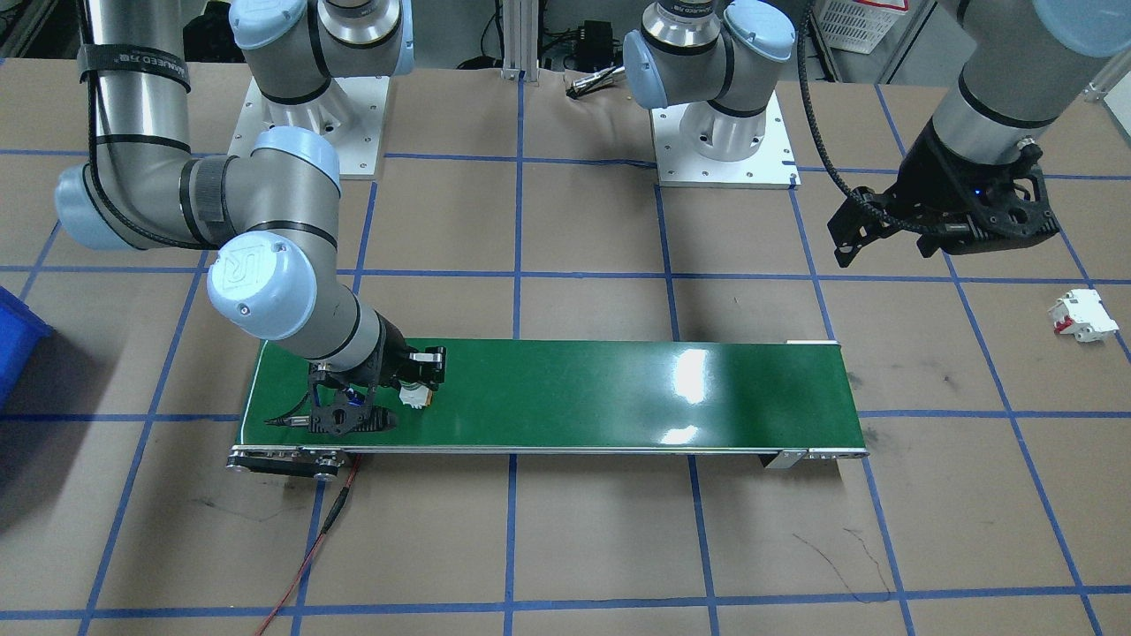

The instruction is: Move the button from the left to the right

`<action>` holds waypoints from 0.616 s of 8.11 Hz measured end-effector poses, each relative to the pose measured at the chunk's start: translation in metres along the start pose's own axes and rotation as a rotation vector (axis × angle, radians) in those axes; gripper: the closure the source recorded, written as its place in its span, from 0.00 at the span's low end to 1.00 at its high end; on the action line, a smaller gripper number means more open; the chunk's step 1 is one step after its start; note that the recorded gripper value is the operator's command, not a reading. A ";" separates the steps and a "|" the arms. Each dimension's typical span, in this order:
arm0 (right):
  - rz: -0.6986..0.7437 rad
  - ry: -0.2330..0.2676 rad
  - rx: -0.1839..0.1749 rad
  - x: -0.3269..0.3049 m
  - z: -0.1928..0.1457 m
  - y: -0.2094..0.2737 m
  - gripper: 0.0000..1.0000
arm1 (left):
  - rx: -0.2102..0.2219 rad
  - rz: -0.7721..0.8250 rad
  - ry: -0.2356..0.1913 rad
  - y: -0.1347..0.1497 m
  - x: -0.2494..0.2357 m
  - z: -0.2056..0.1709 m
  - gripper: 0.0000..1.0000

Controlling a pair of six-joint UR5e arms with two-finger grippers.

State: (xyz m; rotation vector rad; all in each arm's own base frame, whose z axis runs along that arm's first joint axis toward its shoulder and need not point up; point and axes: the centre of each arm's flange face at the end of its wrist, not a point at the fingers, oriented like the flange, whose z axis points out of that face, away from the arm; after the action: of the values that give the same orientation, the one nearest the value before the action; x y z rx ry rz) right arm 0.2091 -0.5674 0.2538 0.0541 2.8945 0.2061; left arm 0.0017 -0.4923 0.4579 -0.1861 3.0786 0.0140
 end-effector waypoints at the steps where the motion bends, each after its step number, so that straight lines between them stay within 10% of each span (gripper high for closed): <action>1: -0.007 0.033 0.016 0.002 -0.007 -0.001 1.00 | 0.000 0.000 -0.001 0.000 0.000 0.000 0.00; 5: 0.062 0.134 0.068 0.047 -0.113 -0.013 1.00 | 0.000 -0.001 -0.001 0.000 -0.001 0.000 0.00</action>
State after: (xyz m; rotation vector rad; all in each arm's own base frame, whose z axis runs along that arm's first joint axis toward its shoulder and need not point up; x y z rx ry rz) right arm 0.1358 -0.5927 0.3499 0.1470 3.0352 0.1266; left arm 0.0023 -0.4924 0.4583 -0.1873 3.0777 0.0137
